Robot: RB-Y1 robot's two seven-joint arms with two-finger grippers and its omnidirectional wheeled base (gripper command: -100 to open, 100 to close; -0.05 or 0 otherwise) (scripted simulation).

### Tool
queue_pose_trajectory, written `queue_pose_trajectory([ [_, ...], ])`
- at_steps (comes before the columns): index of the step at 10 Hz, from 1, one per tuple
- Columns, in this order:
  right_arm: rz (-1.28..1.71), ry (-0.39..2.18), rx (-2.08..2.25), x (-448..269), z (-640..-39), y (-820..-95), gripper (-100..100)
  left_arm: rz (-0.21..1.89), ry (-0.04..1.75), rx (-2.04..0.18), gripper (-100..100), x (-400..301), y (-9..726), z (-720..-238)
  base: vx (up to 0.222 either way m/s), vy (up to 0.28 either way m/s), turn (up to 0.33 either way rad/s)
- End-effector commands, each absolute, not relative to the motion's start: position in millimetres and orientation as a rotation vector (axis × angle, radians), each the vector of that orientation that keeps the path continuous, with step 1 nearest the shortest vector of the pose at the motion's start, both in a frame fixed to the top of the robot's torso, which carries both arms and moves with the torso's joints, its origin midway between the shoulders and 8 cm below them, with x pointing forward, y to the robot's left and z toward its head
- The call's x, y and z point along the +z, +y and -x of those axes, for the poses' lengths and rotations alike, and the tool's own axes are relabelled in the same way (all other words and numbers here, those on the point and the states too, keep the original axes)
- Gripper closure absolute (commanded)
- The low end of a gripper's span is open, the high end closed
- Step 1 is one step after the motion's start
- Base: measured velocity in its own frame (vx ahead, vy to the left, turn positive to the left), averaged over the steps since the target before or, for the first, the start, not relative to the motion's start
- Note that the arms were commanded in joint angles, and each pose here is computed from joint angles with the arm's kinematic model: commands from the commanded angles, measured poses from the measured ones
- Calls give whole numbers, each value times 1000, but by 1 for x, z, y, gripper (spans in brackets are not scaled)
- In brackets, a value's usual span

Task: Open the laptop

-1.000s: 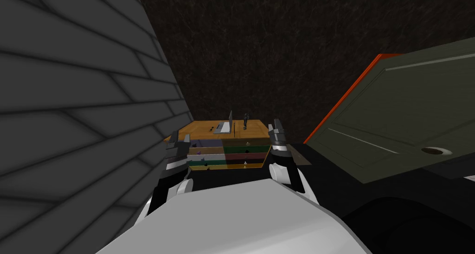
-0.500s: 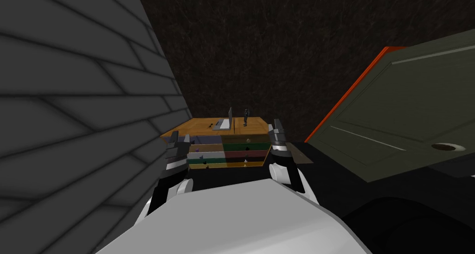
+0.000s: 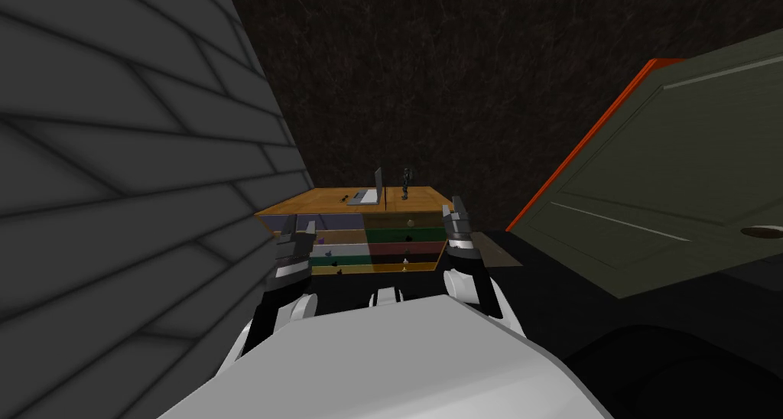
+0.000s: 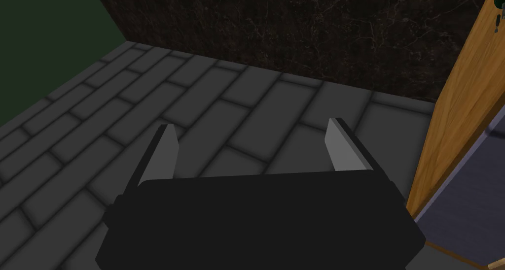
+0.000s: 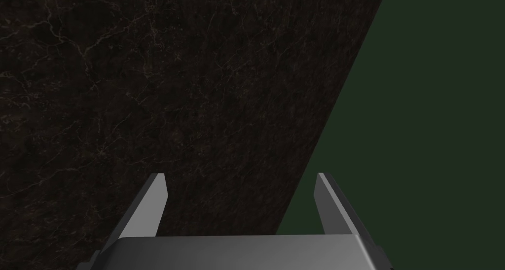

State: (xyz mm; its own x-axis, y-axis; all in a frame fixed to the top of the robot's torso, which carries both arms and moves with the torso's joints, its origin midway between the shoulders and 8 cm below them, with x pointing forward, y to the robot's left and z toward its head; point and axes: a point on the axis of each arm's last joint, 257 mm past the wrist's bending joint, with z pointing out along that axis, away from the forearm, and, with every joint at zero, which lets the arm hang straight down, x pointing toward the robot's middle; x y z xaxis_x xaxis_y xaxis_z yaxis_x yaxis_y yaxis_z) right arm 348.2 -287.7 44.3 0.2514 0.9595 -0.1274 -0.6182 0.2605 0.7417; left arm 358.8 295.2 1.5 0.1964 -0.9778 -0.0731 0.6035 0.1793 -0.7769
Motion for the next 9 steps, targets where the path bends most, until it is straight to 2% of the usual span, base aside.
queue_pose_trajectory([
  [1, -633, 650, 1176, 44, -348, -288, 0, 678, 718, -1263, -100, -6, 291, -375, -3, -42, 16],
  [9, -633, 650, 1176, 44, -348, -288, 0, 733, 791, -1338, -100, -26, 290, -441, -6, -53, 20],
])
